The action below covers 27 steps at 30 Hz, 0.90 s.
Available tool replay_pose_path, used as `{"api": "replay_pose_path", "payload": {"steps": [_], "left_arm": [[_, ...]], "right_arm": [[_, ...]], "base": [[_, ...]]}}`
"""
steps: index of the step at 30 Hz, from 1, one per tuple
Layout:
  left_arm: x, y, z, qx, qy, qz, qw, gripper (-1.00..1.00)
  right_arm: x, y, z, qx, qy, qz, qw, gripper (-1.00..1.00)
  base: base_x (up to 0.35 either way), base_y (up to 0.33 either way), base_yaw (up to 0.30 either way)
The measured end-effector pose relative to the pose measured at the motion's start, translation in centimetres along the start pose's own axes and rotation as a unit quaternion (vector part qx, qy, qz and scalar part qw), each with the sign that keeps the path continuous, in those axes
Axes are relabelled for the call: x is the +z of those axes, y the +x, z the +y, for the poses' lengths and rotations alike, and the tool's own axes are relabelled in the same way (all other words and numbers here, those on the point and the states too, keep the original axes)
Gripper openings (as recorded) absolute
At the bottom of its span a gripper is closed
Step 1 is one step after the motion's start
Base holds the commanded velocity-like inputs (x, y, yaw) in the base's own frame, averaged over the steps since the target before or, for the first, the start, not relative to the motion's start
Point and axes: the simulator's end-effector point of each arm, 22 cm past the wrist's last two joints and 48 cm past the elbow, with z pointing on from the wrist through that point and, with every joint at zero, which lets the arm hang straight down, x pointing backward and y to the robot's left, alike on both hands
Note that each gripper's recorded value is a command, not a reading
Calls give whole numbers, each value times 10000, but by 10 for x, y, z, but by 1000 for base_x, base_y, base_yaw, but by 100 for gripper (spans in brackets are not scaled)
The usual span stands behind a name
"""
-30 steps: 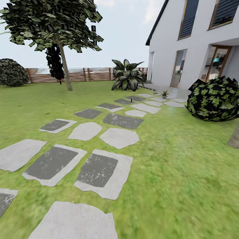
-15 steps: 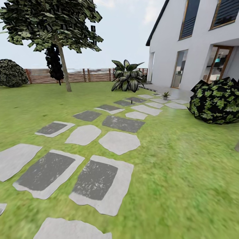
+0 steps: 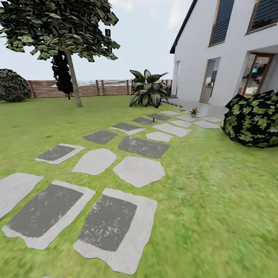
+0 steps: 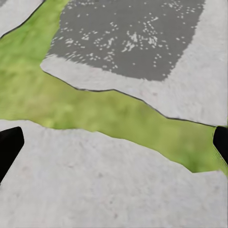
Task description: Pick up the pesticide atomizer in the garden and spray insectifuge to fully cover both potted plants in the garden.
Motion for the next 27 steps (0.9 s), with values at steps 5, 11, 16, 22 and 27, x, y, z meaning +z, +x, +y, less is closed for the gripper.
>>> {"api": "replay_pose_path", "payload": {"steps": [5, 11, 16, 22, 27], "left_arm": [[0, 0, 0, 0, 0, 3, 10000, 100], [0, 0, 0, 0, 0, -4, 10000, 100], [0, 0, 0, 0, 0, -7, 10000, 100], [0, 0, 0, 0, 0, -7, 10000, 100], [0, 0, 0, 0, 0, -9, 10000, 100]], "right_arm": [[0, 0, 0, -4, -5, -1, 10000, 100], [0, 0, 1, -7, -14, -2, 10000, 100], [0, 0, 1, -9, -18, -2, 10000, 100], [0, 0, 1, -10, -20, -4, 10000, 100], [0, -1, 1, -9, -20, -8, 10000, 100]], "base": [[339, 0, 0], [339, 0, 0], [339, 0, 0], [339, 0, 0], [339, 0, 0]]}}
